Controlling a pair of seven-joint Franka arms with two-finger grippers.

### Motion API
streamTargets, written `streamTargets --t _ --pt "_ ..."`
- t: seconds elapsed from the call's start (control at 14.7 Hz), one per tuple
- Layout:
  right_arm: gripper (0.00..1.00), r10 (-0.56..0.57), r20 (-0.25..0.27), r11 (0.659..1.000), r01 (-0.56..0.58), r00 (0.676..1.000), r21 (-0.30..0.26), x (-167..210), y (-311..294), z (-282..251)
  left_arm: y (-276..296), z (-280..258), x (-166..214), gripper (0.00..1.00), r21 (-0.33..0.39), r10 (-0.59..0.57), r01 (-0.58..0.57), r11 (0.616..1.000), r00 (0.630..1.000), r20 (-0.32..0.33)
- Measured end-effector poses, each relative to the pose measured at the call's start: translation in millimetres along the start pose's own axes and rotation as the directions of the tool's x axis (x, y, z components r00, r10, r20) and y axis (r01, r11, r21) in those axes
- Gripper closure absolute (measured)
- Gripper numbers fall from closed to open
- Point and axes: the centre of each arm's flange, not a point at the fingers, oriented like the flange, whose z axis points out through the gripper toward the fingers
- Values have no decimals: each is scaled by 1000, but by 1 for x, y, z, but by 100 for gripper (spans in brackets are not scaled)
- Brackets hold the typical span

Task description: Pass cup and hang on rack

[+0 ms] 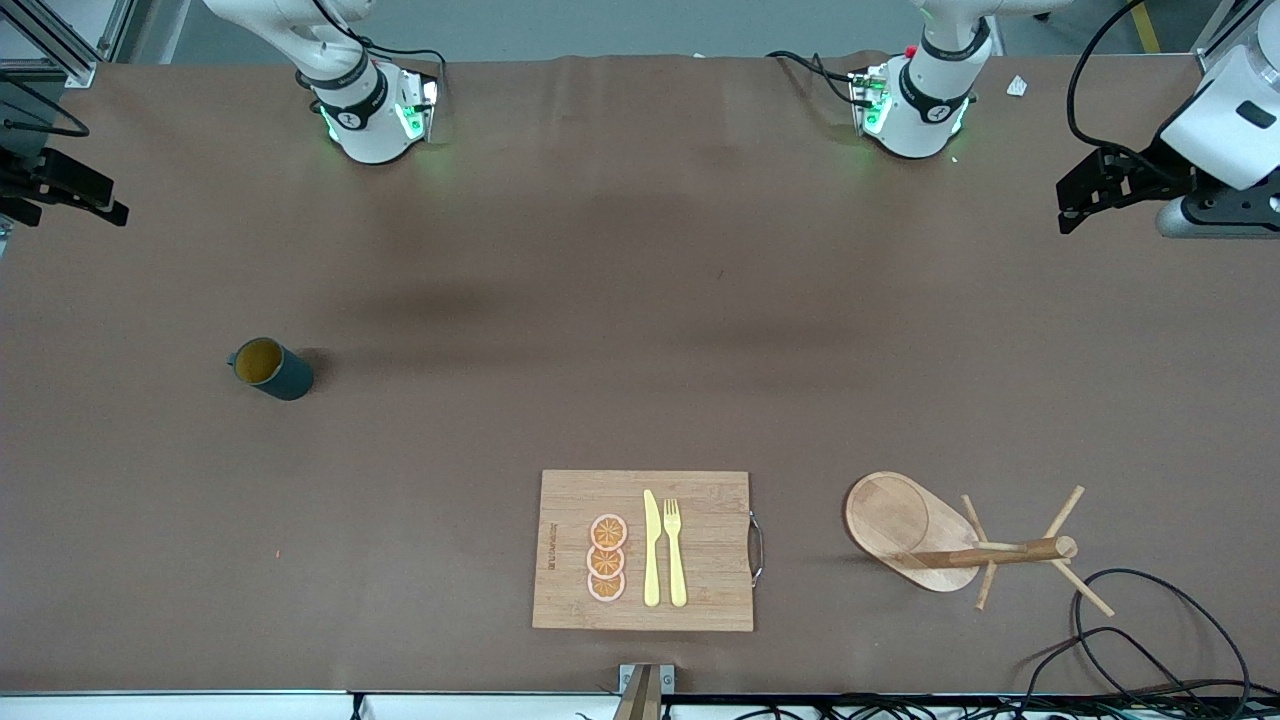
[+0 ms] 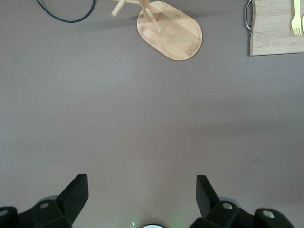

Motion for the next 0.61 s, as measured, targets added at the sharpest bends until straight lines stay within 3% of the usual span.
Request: streamTargets --t 0.61 --pt "0 -14 -1 1000 14 1000 0 0 1 0 1 4 2 0 0 1 -1 1000 1000 6"
